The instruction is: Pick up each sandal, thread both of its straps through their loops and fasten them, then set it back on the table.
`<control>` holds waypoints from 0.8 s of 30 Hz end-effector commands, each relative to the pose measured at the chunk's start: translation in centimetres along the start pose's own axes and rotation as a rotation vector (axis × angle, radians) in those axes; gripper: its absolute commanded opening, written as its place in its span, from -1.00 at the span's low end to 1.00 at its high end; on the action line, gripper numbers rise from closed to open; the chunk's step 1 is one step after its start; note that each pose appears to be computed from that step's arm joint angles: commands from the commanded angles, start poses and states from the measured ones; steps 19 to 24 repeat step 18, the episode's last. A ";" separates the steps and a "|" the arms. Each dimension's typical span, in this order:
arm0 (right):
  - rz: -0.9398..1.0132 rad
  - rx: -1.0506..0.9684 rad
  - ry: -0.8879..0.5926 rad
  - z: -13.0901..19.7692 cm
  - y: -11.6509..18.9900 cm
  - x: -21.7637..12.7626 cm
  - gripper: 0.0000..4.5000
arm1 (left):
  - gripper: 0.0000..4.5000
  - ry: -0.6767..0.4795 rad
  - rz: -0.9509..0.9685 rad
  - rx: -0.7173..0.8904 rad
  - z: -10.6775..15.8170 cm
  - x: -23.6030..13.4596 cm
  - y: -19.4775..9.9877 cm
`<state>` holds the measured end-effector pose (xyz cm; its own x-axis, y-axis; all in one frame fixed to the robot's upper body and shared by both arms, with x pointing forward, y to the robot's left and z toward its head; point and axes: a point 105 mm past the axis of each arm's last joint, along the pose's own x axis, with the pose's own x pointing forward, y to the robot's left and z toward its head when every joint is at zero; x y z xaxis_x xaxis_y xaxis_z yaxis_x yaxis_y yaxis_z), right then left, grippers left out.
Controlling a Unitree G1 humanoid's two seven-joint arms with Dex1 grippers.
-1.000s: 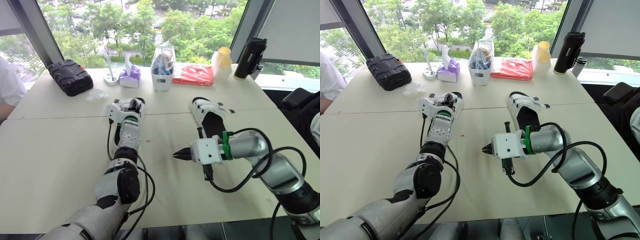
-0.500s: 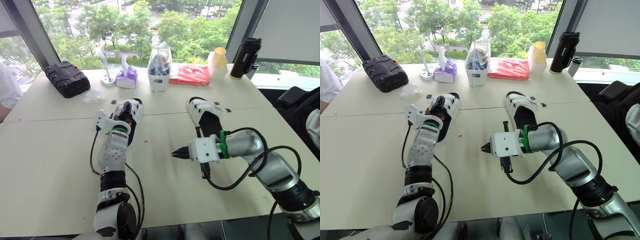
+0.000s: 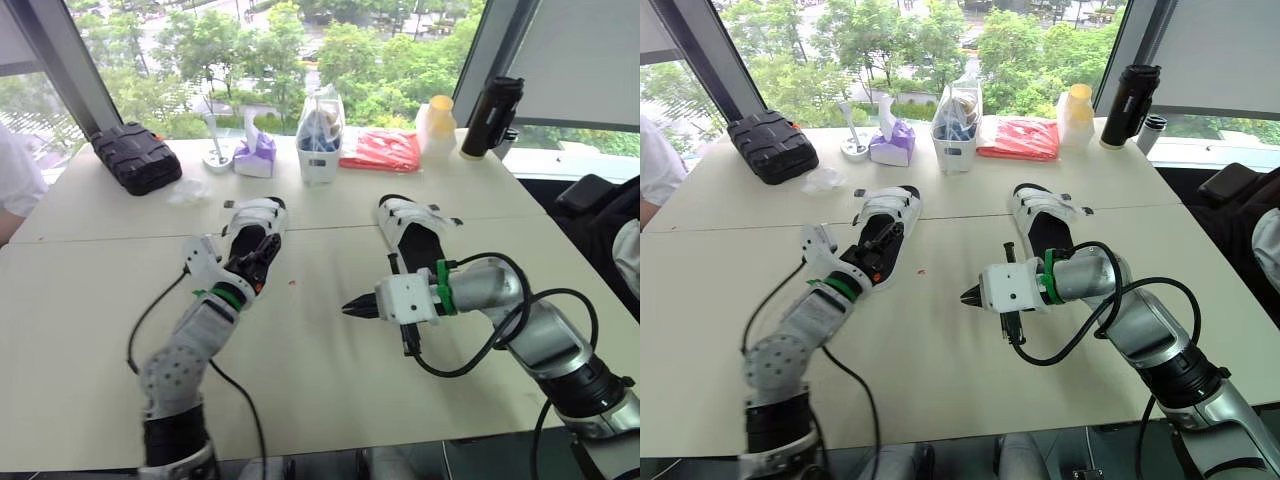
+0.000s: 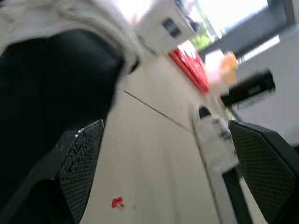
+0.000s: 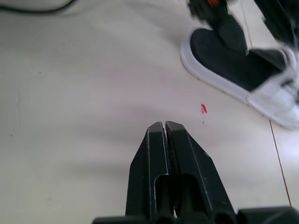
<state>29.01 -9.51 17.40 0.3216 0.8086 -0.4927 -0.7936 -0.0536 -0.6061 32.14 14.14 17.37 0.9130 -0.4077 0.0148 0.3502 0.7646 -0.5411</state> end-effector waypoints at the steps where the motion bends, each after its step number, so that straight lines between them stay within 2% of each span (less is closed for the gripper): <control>1: -0.155 0.086 0.000 -0.3 -3.4 -3.4 -1.00 | 0.98 0.049 -0.253 0.187 1.1 -2.0 -3.8; 4: -0.182 0.149 -0.001 -0.7 -3.9 -5.1 -1.00 | 0.98 0.096 -0.333 0.248 1.4 -3.4 -4.4; 11: -0.229 0.244 -0.008 -0.2 -4.9 -8.9 -1.00 | 0.98 0.306 -0.516 0.309 2.4 -8.8 -5.7; 16: -0.242 0.266 0.003 0.0 -5.4 -10.5 -1.00 | 0.98 0.336 -0.503 0.332 3.6 -10.0 -5.5; 24: -0.245 0.263 0.006 0.0 -5.5 -10.7 -1.00 | 0.98 0.352 -0.506 0.338 3.4 -10.2 -5.6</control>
